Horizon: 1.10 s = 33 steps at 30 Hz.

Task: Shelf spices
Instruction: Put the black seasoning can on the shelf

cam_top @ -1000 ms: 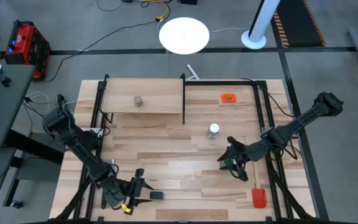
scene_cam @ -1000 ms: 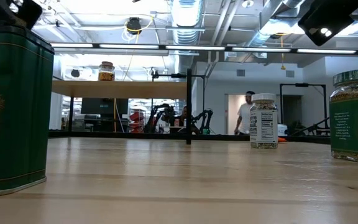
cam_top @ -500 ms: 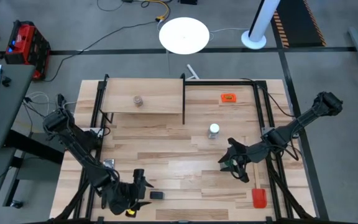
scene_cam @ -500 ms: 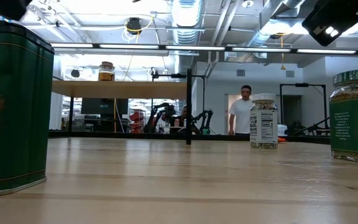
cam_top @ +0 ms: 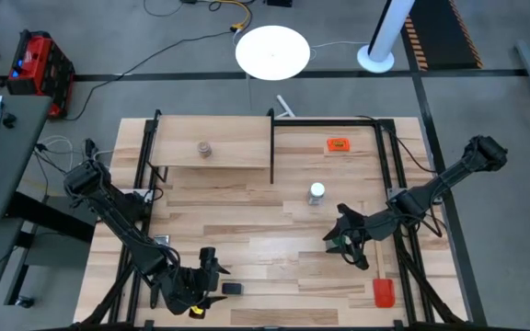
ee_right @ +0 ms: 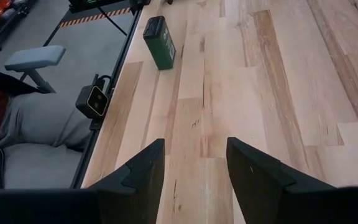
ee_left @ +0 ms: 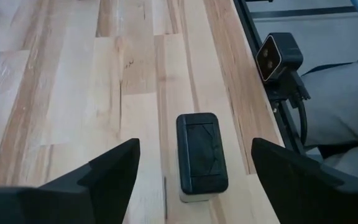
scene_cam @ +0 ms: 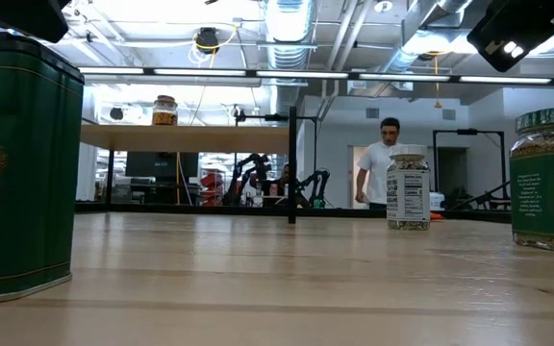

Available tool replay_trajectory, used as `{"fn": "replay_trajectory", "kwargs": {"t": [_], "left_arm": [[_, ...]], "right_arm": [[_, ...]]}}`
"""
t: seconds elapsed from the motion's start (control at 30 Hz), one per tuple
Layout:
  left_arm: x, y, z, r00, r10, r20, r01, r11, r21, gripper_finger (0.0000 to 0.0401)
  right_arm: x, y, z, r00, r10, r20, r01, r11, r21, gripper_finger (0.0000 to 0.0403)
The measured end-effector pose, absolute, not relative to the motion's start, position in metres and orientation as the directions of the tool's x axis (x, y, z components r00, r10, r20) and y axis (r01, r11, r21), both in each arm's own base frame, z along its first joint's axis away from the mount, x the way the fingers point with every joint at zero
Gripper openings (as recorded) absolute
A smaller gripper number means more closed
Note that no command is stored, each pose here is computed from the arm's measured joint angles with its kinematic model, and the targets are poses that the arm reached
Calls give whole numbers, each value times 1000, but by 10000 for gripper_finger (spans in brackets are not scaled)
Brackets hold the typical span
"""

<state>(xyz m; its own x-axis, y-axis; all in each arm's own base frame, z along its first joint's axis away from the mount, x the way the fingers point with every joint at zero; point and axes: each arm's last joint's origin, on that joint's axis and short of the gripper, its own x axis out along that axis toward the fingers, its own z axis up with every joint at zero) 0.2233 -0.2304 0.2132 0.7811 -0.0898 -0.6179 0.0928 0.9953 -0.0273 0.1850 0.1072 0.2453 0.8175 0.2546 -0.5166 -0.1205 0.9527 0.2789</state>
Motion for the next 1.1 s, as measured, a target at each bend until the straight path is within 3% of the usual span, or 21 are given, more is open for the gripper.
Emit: {"fn": "replay_trajectory", "kwargs": {"t": [1.1], "left_arm": [[247,-237,169,724,-101,-683,113,993,-27,297]], "right_arm": [[184,107,244,809,250,-532,-112,954,277,175]]}}
